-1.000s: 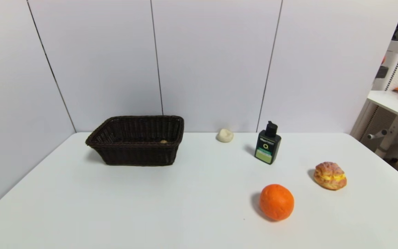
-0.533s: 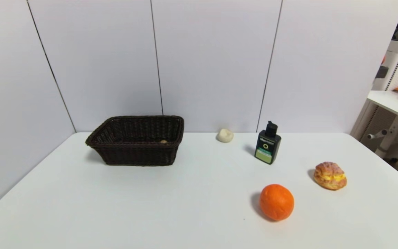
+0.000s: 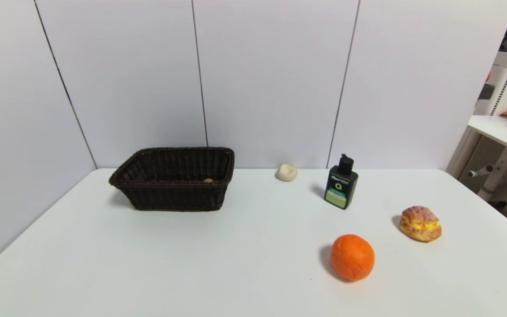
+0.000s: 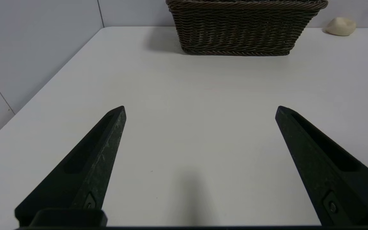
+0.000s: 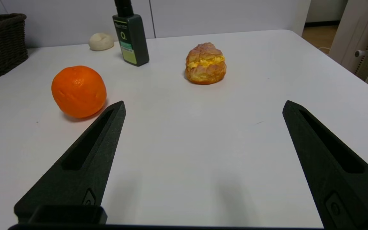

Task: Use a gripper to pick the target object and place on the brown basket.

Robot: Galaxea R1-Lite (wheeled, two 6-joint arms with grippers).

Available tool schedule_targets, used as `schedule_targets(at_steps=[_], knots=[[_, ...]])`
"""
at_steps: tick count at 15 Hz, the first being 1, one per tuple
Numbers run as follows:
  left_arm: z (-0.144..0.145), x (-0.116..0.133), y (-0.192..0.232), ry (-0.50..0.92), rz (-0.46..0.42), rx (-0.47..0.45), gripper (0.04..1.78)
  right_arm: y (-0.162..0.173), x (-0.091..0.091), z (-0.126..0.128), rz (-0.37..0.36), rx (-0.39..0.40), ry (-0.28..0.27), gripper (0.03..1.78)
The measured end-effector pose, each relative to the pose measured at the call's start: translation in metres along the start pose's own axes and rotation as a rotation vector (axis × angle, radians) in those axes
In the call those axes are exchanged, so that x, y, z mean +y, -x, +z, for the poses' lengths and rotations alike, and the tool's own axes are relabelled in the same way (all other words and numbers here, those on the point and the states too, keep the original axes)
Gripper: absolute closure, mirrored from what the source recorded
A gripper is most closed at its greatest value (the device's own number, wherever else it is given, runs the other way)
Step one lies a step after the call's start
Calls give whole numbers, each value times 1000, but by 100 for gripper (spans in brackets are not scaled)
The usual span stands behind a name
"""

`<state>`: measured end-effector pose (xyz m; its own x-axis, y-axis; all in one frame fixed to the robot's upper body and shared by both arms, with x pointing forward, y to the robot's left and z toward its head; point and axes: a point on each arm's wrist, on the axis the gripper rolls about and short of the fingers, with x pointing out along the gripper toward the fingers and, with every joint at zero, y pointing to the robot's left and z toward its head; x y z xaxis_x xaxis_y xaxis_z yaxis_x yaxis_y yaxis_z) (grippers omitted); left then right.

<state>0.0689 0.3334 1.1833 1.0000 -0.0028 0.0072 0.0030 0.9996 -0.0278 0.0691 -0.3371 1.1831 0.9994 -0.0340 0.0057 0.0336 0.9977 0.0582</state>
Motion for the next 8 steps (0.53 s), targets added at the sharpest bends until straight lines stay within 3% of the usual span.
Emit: schedule_targets(at_steps=[8], knots=[[0,0,0,-1,0,0,13,0,0,0,0,0,0,11]])
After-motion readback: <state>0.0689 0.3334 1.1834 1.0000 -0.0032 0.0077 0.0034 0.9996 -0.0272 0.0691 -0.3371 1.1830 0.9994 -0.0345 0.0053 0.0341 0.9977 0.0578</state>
